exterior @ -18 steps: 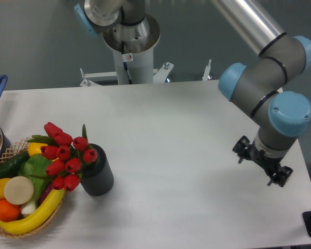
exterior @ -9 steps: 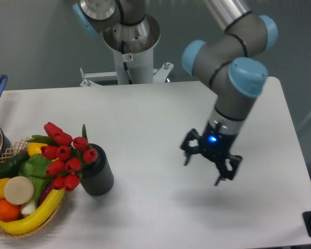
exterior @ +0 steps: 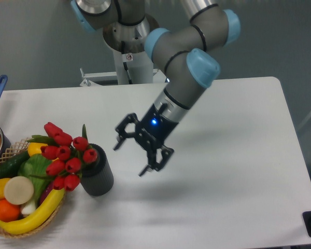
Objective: Pick up the flowers from the vase
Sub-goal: 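Lower the open gripper around the red tulip stems above the vase, then close the gripper on the red tulip bunch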
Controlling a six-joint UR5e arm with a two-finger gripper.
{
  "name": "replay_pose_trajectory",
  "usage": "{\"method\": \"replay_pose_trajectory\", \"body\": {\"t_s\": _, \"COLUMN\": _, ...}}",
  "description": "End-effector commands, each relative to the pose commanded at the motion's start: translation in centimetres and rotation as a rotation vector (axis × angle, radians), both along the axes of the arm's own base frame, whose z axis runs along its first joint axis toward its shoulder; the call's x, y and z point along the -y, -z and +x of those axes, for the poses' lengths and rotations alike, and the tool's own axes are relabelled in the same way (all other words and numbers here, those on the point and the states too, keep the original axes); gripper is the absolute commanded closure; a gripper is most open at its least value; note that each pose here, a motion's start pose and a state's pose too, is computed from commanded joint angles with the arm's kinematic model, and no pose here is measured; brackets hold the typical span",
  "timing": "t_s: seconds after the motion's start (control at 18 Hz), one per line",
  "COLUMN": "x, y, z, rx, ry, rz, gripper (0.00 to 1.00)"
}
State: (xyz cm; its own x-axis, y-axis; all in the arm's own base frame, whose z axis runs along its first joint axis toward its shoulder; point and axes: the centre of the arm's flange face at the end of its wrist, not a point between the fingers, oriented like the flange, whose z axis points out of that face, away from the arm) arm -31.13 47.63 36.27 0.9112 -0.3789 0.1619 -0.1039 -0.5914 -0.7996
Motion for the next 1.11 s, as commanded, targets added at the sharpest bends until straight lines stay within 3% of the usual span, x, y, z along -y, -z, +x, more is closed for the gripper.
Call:
{"method": "replay_pose_trajectory", "body": {"t_s": 0.17, "x": -0.2, "y": 0.0, "z": 0.7, "rx": 0.017, "ry": 0.011, "rz": 0.014, "gripper": 0.00}}
{"method": "replay_pose_trajectory", "body": {"t_s": 0.39, "x": -3.0, "y": 2.1, "z": 2.9, "rx": 0.054, "ry": 0.076, "rz": 0.025, "gripper": 0.00}}
{"method": "replay_pose_trajectory", "body": {"t_s": 0.78, "x": -4.8, "y": 3.8, "z": 4.6, "rx": 0.048, "ry": 0.117, "rz": 0.035, "gripper": 0.00}}
{"method": "replay_pose_trajectory", "body": {"t_s": 0.83, "x": -4.8, "y": 3.9, "z": 4.5, "rx": 0.047, "ry": 0.117, "rz": 0.034, "gripper": 0.06}}
{"method": "replay_pose_trajectory", "body": {"t_s": 0.89, "x": -4.8, "y": 3.8, "z": 4.6, "rx": 0.045, "ry": 0.117, "rz": 0.034, "gripper": 0.32}}
{"method": "replay_pose_trajectory", "body": {"t_s": 1.0, "x": -4.7, "y": 3.6, "z": 4.6, "rx": 0.036, "ry": 0.117, "rz": 0.033, "gripper": 0.74}}
{"method": "replay_pose_trajectory", "body": {"t_s": 1.06, "x": -4.7, "y": 3.5, "z": 4.5, "rx": 0.031, "ry": 0.116, "rz": 0.031, "gripper": 0.92}}
{"method": "replay_pose_trajectory", "body": {"t_s": 1.11, "x": -4.7, "y": 3.3, "z": 4.5, "rx": 0.022, "ry": 0.117, "rz": 0.036, "gripper": 1.00}}
